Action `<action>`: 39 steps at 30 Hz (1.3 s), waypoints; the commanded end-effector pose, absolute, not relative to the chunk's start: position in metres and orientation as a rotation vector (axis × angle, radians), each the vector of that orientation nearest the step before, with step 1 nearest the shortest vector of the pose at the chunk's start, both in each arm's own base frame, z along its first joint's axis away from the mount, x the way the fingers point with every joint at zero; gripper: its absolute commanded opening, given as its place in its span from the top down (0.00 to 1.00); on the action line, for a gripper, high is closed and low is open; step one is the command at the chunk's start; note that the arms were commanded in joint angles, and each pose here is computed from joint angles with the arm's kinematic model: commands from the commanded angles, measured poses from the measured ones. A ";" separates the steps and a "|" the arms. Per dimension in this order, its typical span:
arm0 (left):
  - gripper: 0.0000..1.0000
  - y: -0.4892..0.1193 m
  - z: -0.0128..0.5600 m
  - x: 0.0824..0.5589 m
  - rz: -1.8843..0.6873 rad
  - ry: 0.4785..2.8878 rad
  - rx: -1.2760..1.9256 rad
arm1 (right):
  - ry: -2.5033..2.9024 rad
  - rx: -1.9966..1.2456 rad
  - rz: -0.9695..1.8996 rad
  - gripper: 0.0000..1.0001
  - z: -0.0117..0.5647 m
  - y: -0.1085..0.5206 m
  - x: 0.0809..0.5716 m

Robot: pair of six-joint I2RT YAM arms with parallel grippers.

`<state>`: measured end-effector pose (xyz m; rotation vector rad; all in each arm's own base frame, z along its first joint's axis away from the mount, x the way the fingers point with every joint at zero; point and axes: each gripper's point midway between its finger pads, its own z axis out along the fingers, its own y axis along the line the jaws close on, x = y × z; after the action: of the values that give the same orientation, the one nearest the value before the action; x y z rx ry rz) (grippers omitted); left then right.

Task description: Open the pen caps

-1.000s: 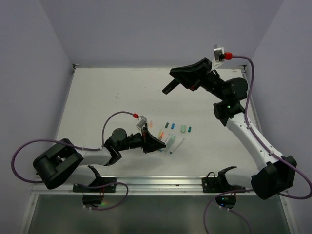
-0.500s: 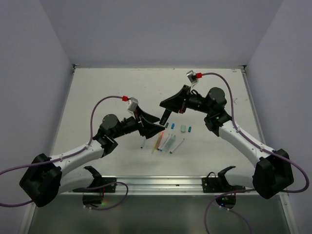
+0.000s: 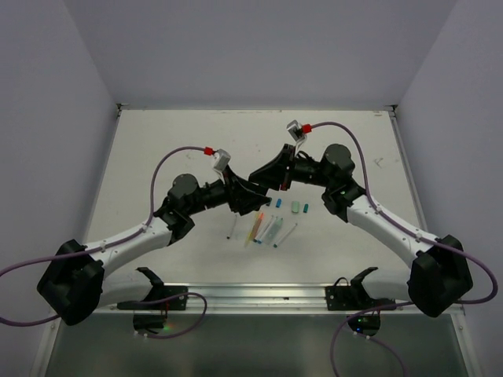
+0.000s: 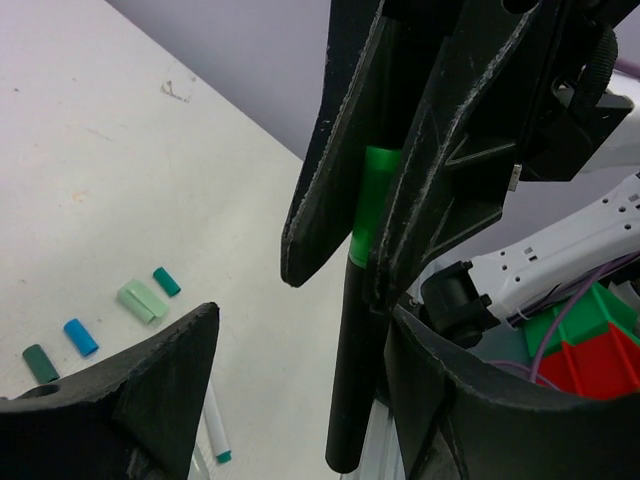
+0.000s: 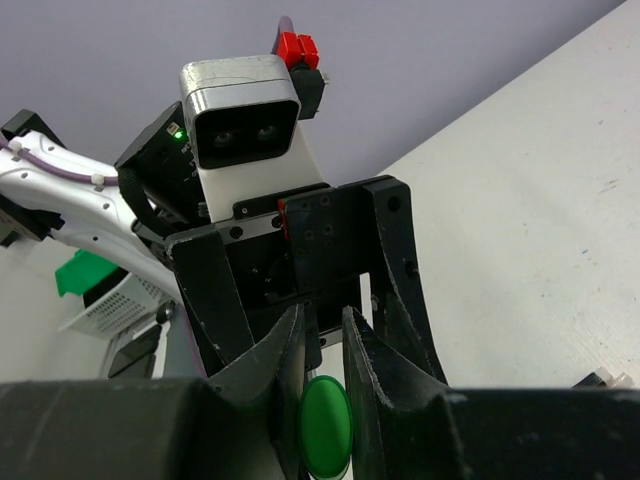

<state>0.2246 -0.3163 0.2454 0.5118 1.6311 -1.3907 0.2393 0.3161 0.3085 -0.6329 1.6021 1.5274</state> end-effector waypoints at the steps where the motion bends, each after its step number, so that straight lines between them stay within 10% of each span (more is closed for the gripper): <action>1: 0.32 -0.319 0.260 0.229 -1.385 1.591 0.543 | 1.580 -0.645 1.508 1.00 0.311 0.320 0.242; 10: 0.59 -0.323 0.258 0.223 -1.418 1.585 0.578 | 1.588 -0.639 1.499 1.00 0.307 0.323 0.246; 15: 1.00 -0.325 0.252 0.215 -1.444 1.584 0.610 | 1.581 -0.637 1.500 1.00 0.310 0.326 0.249; 39: 1.00 -0.323 0.163 0.158 -1.572 1.752 0.586 | 1.320 -0.545 1.328 1.00 0.434 0.298 0.287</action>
<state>0.2030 -0.3202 0.2503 0.4565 1.4415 -1.4960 0.2448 0.3276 0.3084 -0.6530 1.7068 1.5285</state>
